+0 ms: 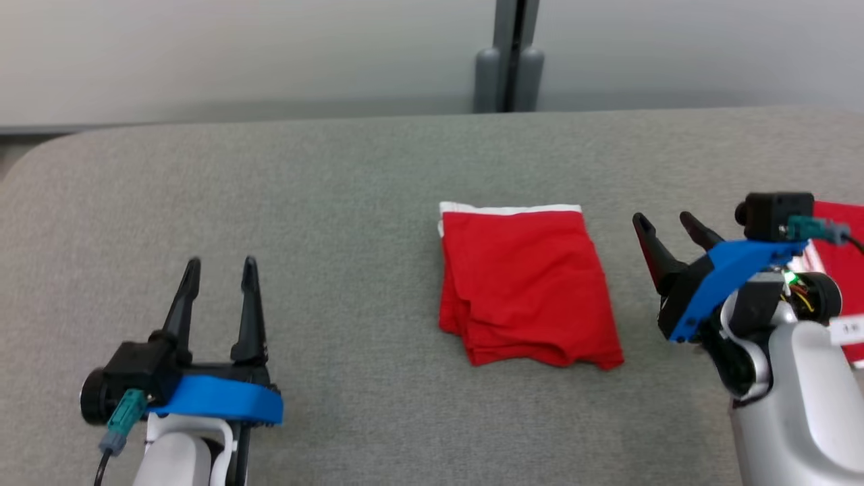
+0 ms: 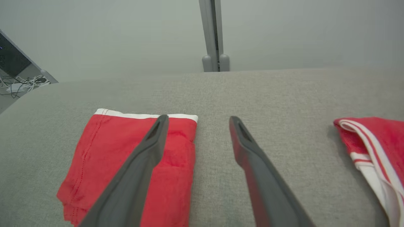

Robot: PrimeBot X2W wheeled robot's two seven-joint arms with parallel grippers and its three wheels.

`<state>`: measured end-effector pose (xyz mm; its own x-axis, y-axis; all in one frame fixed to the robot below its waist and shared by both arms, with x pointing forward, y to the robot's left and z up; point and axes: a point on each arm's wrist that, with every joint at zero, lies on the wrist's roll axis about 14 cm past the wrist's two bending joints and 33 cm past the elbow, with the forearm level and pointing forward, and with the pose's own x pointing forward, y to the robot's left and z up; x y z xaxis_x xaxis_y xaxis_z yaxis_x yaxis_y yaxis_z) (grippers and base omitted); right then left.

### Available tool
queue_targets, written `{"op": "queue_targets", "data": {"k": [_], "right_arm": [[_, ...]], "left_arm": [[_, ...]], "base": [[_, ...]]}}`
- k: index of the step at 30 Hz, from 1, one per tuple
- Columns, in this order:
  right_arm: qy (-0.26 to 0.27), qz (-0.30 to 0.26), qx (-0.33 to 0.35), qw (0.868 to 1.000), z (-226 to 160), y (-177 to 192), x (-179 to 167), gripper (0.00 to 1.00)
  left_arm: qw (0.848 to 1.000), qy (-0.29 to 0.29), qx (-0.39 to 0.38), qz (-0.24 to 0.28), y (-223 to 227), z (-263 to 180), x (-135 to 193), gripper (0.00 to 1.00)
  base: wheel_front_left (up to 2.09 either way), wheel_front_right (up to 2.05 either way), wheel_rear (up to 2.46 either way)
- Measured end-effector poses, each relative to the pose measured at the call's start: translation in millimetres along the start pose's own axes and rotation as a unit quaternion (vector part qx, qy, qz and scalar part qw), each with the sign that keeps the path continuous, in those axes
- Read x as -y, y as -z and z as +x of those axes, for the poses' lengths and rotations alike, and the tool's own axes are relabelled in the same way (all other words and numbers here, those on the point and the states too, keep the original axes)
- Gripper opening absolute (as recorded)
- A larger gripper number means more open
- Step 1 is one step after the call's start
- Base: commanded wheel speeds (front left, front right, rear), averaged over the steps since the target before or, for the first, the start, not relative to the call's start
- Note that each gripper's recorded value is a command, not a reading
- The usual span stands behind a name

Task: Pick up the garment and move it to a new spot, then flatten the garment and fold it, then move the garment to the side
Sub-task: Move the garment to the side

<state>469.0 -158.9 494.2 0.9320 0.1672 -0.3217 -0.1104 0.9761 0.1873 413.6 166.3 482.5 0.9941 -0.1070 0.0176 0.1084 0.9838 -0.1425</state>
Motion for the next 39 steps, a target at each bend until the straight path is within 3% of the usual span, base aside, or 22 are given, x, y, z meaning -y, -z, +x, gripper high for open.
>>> {"op": "queue_targets", "data": {"k": [9, 14, 15, 17, 21, 25, 32, 39], "right_arm": [[-0.009, 0.016, -0.199, 0.98, 52, 89, -12, 1.0], [-0.036, 0.019, -0.241, 0.97, 59, 116, -29, 1.0], [-0.041, 0.016, -0.244, 0.969, 58, 117, -32, 0.87], [-0.05, 0.008, -0.248, 0.967, 56, 119, -38, 0.0], [-0.074, -0.015, -0.244, 0.967, 50, 114, -52, 0.0], [-0.079, -0.078, -0.229, 0.967, 43, 98, -42, 0.0], [-0.055, -0.226, -0.185, 0.955, 31, 34, 13, 0.0], [0.01, -0.303, -0.201, 0.932, 1, -17, 93, 0.0]], "left_arm": [[0.999, -0.03, -0.019, 0.002, 15, 4, -22, 1.0], [0.999, -0.045, -0.031, 0.001, 23, 1, -31, 1.0], [0.999, -0.045, -0.031, 0.0, 23, 2, -31, 1.0], [0.999, -0.043, -0.03, -0.003, 24, 4, -29, 1.0], [0.999, -0.032, -0.029, -0.008, 25, 10, -21, 1.0], [0.999, -0.011, -0.03, -0.013, 29, 20, -6, 1.0], [0.998, 0.049, -0.034, -0.027, 41, 46, 35, 1.0], [0.991, 0.125, -0.039, -0.034, 59, 73, 86, 1.0]], "base": [[0.0, 0.0, 0.0], [0.0, 0.0, 0.0], [0.0, 0.0, 0.0], [0.0, 0.0, 0.0], [0.0, 0.0, 0.0], [0.0, 0.0, 0.0], [0.0, 0.0, 0.0], [0.0, 0.0, 0.0]]}}
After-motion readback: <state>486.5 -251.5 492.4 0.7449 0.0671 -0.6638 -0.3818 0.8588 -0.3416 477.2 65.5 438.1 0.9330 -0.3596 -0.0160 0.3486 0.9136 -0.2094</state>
